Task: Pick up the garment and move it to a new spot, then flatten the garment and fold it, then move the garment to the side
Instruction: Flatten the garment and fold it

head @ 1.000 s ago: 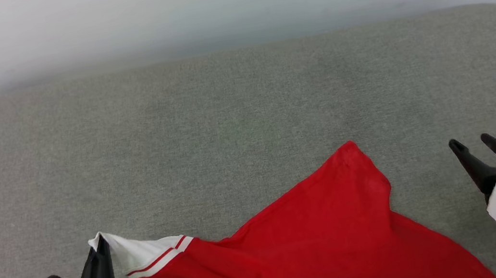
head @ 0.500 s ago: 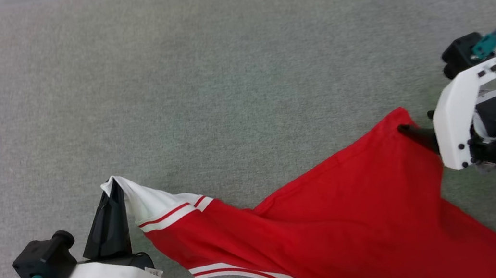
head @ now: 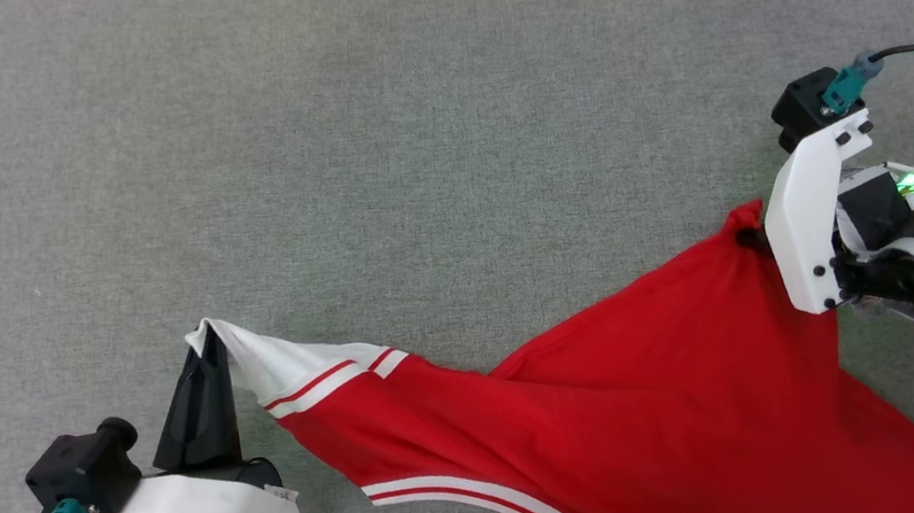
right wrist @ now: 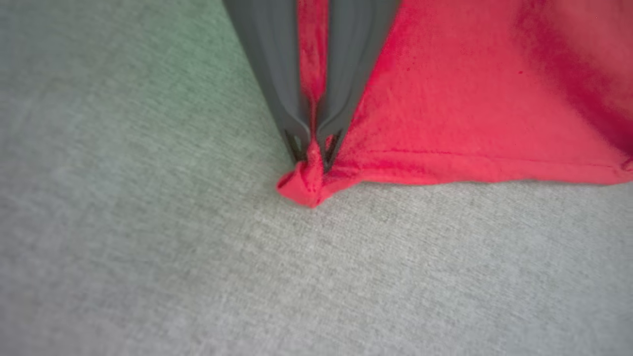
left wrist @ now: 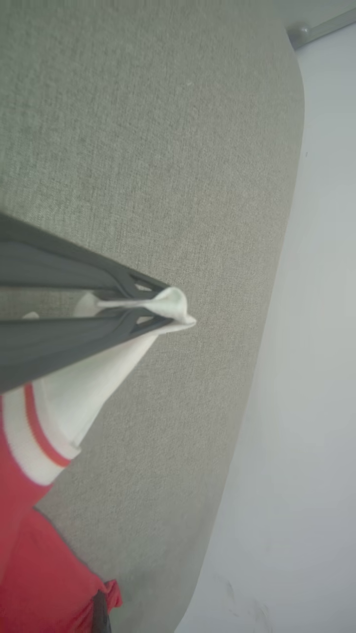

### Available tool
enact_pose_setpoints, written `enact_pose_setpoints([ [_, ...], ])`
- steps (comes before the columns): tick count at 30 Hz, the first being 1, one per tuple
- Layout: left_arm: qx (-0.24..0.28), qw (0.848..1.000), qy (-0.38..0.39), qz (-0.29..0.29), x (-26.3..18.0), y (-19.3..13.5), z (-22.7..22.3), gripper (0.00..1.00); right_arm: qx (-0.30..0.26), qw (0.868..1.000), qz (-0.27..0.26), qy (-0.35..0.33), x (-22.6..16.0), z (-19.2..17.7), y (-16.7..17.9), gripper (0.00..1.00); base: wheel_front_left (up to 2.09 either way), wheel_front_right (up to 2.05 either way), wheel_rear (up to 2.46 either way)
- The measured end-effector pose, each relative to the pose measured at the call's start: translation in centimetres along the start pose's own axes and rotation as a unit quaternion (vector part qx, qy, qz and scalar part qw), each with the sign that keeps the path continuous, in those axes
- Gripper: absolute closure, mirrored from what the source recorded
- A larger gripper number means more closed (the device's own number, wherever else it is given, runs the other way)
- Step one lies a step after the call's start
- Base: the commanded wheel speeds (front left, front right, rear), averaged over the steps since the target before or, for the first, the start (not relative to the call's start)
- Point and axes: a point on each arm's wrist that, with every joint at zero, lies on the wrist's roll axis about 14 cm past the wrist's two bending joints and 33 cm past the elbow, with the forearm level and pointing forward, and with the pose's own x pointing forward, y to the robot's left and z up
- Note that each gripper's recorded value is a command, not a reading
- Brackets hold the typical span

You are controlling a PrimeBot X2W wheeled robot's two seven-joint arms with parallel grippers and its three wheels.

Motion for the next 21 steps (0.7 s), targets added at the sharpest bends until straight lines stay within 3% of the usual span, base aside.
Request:
enact_pose_setpoints([
  [6, 0.023, 0.999, -0.032, -0.007, -0.3, 0.2, 2.4, 1.00, -0.019, 0.993, -0.036, -0.109, -3.0, 3.5, -0.8, 1.00, 0.00, 0.00, 0.00],
  [12, 0.043, 0.992, -0.111, -0.032, 0.8, -0.7, 8.6, 1.00, 0.000, 0.969, -0.058, -0.241, -7.9, 7.4, -1.3, 1.00, 0.00, 0.00, 0.00],
  [17, 0.053, 0.979, -0.179, -0.075, 2.8, -3.2, 15.0, 1.00, 0.003, 0.928, -0.085, -0.363, -13.4, 11.0, -2.0, 1.00, 0.00, 0.00, 0.00],
  [21, 0.053, 0.967, -0.229, -0.099, 4.7, -5.3, 19.8, 1.00, -0.004, 0.877, -0.111, -0.468, -18.8, 14.5, -2.7, 1.00, 0.00, 0.00, 0.00],
])
